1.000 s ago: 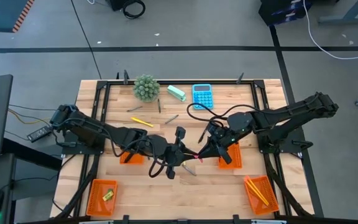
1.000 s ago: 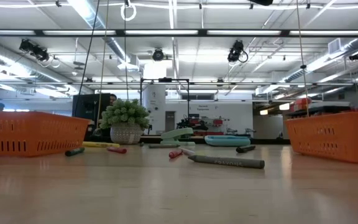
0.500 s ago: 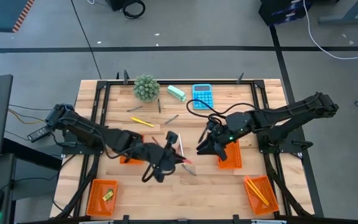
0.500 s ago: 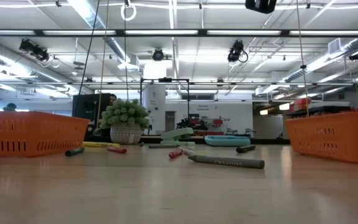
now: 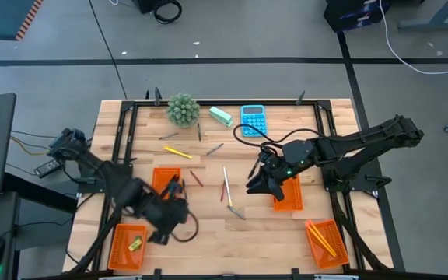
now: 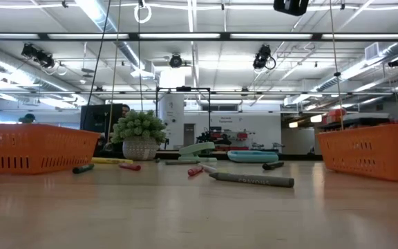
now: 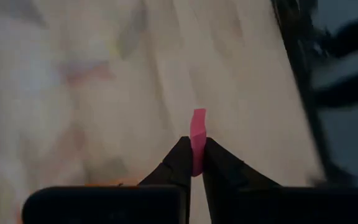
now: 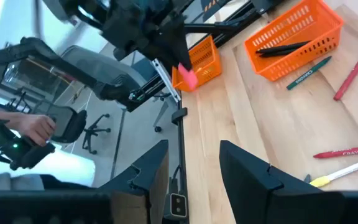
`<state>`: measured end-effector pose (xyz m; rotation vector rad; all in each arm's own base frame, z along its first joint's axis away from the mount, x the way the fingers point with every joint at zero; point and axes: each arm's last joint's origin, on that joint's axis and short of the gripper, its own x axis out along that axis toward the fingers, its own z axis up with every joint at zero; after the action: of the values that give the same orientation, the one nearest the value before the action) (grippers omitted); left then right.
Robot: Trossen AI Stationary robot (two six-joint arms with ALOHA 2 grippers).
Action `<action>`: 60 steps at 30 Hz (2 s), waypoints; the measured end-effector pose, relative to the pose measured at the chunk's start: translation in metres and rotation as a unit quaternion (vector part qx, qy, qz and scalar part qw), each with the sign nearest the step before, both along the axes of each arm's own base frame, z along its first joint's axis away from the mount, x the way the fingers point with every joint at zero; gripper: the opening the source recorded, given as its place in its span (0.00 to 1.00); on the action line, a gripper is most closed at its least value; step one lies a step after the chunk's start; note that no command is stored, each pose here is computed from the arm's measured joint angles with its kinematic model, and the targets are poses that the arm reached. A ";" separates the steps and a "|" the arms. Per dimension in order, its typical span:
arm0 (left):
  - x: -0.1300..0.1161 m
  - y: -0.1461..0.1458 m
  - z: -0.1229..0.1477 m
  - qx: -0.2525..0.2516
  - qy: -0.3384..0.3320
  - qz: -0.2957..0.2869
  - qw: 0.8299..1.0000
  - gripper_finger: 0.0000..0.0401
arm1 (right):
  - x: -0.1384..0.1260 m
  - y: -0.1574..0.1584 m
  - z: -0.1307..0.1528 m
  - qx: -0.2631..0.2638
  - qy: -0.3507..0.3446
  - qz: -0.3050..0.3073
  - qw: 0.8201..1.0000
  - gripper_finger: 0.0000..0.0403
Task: Sort crayons/erasers/pens/pencils in bins
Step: Put the pink eraser into the bottom left orange basket
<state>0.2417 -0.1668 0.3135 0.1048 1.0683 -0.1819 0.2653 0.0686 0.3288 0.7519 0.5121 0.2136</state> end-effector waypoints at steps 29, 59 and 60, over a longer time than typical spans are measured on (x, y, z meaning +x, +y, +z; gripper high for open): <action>-0.092 -0.079 -0.072 -0.236 0.272 -0.017 0.933 0.08 | 0.001 -0.004 -0.001 -0.032 -0.008 -0.074 0.997 0.36; -0.123 -0.041 -0.151 -0.204 0.318 0.010 0.926 0.10 | 0.002 -0.010 0.000 -0.079 -0.018 -0.161 0.984 0.36; -0.123 -0.042 -0.151 -0.205 0.313 0.010 0.927 0.10 | 0.002 -0.010 0.000 -0.079 -0.018 -0.161 0.984 0.36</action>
<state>0.1188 -0.2087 0.1627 -0.3669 1.6425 -0.4353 0.2675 0.0585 0.3285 0.6627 0.3612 -0.1132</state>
